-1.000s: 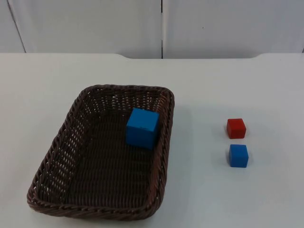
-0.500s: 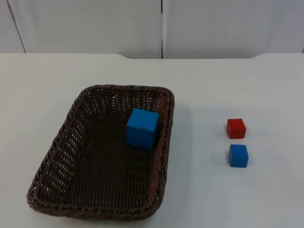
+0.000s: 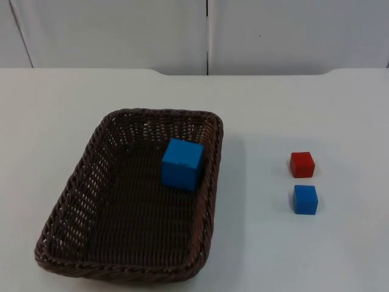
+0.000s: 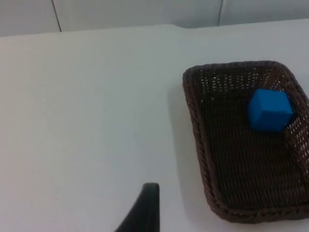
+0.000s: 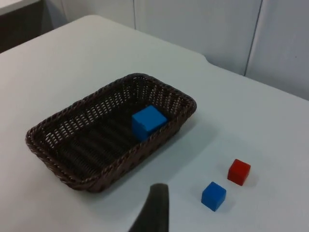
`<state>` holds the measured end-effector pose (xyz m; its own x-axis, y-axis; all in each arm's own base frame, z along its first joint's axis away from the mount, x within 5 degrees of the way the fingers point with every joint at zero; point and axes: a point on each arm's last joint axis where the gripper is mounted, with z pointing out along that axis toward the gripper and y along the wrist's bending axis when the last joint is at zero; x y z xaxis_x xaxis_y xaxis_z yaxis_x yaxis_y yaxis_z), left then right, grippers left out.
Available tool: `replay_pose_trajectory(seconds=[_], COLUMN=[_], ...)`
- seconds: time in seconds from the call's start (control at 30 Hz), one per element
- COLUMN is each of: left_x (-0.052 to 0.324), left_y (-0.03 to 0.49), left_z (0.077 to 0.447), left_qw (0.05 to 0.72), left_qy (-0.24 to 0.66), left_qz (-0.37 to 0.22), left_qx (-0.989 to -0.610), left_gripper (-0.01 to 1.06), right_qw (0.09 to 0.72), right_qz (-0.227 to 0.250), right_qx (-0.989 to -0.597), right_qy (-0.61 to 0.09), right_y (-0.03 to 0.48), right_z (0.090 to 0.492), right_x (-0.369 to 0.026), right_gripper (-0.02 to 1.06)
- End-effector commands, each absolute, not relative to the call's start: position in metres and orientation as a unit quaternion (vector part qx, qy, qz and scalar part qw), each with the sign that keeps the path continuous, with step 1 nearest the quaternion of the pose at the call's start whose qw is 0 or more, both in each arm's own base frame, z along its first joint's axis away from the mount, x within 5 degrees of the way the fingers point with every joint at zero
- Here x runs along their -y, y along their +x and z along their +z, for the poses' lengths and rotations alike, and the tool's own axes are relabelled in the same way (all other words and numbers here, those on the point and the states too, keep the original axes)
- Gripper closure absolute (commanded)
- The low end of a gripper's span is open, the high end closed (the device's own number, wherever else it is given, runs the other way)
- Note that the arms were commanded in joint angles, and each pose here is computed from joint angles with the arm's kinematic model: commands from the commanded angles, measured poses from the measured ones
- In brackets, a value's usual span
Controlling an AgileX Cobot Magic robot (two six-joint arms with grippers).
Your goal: Pick up the basket with the left hand and place the largest block into the basket with the right hand.
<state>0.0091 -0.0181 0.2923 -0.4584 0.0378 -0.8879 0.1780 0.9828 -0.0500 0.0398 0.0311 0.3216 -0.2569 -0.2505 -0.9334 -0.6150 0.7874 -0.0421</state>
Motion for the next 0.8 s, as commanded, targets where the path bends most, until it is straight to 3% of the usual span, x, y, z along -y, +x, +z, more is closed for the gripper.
replay_pose_trajectory(seconds=[0.0, 0.13, 0.5, 0.77], left_x=[0.016, 0.009, 0.005, 0.005], left_y=[0.002, -0.009, -0.005, -0.005], left_z=[0.289, 0.279, 0.274, 0.274], left_qw=[0.522, 0.514, 0.513, 0.513], left_qy=[0.055, 0.037, -0.002, -0.002], left_qz=[-0.057, -0.022, -0.02, -0.02], left_qx=[-0.849, -0.857, -0.858, -0.858], left_gripper=[0.15, 0.15, 0.15, 0.15], right_qw=[0.546, 0.56, 0.539, 0.562], right_qz=[0.152, 0.136, 0.13, 0.136], right_qx=[-0.777, -0.774, -0.799, -0.791], right_qy=[-0.273, -0.263, -0.233, -0.2], right_y=[0.037, 0.028, 0.011, 0.001], right_z=[0.319, 0.318, 0.299, 0.296], right_x=[-0.025, -0.014, 0.002, 0.013], right_gripper=[0.27, 0.27, 0.27, 0.27])
